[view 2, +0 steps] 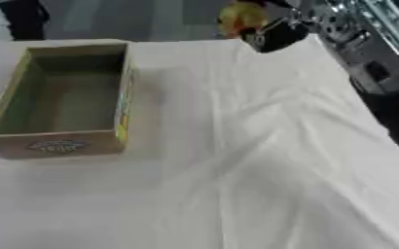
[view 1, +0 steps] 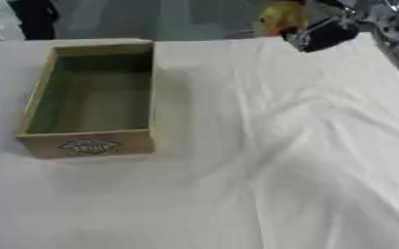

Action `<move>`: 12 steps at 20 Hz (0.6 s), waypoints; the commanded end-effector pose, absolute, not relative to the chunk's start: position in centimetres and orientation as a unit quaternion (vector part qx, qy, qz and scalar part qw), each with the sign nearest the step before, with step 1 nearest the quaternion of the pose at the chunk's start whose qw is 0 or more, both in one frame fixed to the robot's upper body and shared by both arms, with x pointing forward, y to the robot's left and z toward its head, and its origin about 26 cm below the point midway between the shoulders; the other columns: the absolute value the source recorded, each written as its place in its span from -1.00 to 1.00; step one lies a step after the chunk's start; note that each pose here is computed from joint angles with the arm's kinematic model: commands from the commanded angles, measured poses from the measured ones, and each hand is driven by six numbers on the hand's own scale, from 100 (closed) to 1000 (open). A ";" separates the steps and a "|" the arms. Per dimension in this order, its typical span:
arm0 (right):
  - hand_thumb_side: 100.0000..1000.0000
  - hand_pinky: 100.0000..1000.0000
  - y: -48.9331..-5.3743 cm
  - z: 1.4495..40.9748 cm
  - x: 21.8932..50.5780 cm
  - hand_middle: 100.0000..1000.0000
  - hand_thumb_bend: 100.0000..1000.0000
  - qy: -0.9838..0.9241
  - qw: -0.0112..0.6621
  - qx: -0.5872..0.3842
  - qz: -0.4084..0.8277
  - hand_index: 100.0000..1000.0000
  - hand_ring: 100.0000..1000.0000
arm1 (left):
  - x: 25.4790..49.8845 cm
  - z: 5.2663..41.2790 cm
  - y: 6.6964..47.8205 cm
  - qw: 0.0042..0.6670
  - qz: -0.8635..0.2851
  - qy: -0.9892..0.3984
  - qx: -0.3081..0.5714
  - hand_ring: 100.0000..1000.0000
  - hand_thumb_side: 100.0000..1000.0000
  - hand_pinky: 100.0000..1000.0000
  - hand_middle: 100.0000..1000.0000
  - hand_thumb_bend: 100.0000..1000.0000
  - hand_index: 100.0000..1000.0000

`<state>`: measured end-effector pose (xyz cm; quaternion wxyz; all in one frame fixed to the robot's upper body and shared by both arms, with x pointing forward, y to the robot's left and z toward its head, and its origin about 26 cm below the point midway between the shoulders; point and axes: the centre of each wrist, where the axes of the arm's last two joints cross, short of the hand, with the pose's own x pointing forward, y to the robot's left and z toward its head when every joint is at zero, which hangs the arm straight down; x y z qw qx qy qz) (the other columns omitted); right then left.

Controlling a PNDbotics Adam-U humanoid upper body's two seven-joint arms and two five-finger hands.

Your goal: Pick up objects on the table and place them in the box.

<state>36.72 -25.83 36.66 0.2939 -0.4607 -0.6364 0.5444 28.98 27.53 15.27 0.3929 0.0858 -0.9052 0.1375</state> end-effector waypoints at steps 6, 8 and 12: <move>-0.99 0.38 -19.8 38.2 39.2 -0.18 -1.00 -0.649 0.252 -0.442 0.565 0.09 0.12 | 28.8 16.1 27.3 0.383 0.123 -0.913 0.075 -0.09 0.94 -0.22 -0.12 -1.00 0.55; -0.99 0.38 -18.3 37.9 40.0 -0.18 -1.00 -0.647 0.244 -0.437 0.576 0.09 0.12 | 28.9 16.1 27.2 0.383 0.122 -0.913 0.072 -0.09 0.94 -0.22 -0.12 -1.00 0.55; -1.00 0.38 -15.4 36.9 41.3 -0.19 -1.00 -0.647 0.240 -0.422 0.588 0.08 0.10 | 28.9 16.1 27.0 0.383 0.120 -0.914 0.066 -0.09 0.94 -0.22 -0.12 -1.00 0.55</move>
